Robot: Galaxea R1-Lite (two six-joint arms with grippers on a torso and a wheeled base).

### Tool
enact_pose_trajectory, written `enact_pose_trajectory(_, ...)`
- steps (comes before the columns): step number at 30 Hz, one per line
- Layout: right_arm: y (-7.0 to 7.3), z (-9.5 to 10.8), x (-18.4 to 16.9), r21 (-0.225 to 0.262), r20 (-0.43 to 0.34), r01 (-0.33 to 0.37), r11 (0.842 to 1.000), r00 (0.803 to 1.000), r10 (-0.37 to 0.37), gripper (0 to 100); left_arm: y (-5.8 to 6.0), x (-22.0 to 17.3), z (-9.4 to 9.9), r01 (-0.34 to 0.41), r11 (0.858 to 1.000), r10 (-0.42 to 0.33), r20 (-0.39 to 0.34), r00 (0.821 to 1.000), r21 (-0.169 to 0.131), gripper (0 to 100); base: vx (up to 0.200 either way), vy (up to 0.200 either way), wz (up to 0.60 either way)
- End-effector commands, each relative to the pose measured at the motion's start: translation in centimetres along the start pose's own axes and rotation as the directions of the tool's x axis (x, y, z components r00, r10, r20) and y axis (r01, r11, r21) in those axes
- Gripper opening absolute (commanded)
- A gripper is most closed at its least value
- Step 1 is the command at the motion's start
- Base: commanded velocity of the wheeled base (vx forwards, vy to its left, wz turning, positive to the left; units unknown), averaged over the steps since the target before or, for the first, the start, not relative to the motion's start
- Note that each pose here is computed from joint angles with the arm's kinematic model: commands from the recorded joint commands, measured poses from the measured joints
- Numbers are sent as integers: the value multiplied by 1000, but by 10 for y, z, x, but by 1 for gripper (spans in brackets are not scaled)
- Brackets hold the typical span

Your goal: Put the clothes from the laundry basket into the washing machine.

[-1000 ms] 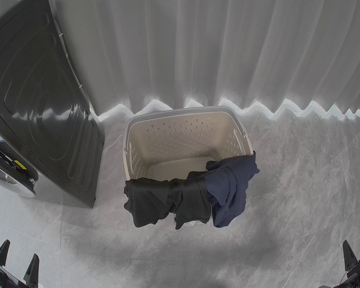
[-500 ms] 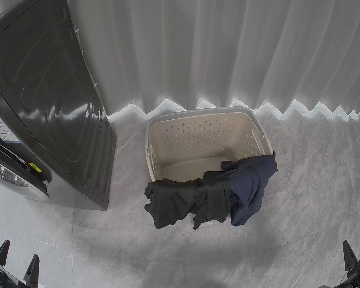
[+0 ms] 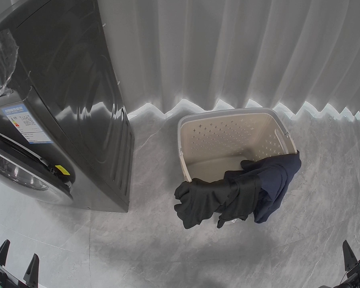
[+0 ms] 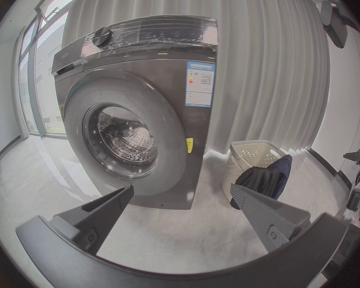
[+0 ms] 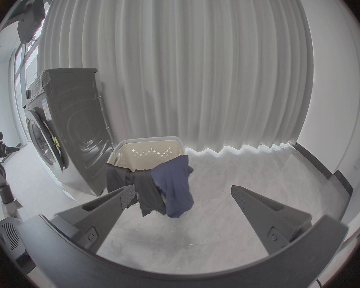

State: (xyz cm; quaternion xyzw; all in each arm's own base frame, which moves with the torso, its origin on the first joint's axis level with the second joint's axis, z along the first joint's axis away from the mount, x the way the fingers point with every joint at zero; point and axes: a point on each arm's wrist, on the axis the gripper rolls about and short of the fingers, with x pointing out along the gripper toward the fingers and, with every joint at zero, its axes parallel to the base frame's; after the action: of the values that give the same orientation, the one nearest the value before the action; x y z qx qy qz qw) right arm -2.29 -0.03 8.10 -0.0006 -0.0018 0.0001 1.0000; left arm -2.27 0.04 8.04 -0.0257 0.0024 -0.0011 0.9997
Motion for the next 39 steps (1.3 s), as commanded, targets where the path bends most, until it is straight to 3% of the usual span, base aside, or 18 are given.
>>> enact_pose_trajectory(1,0,-5,0,0,-2,0,1000,1000,0,100,0,0,-5,-1,1000,1,-1,1000,-1,100,0,200,0)
enact_pose_trajectory(39,0,-5,0,0,-2,0,1000,1000,0,100,0,0,-5,-1,1000,1,-1,1000,-2,100,0,200,0)
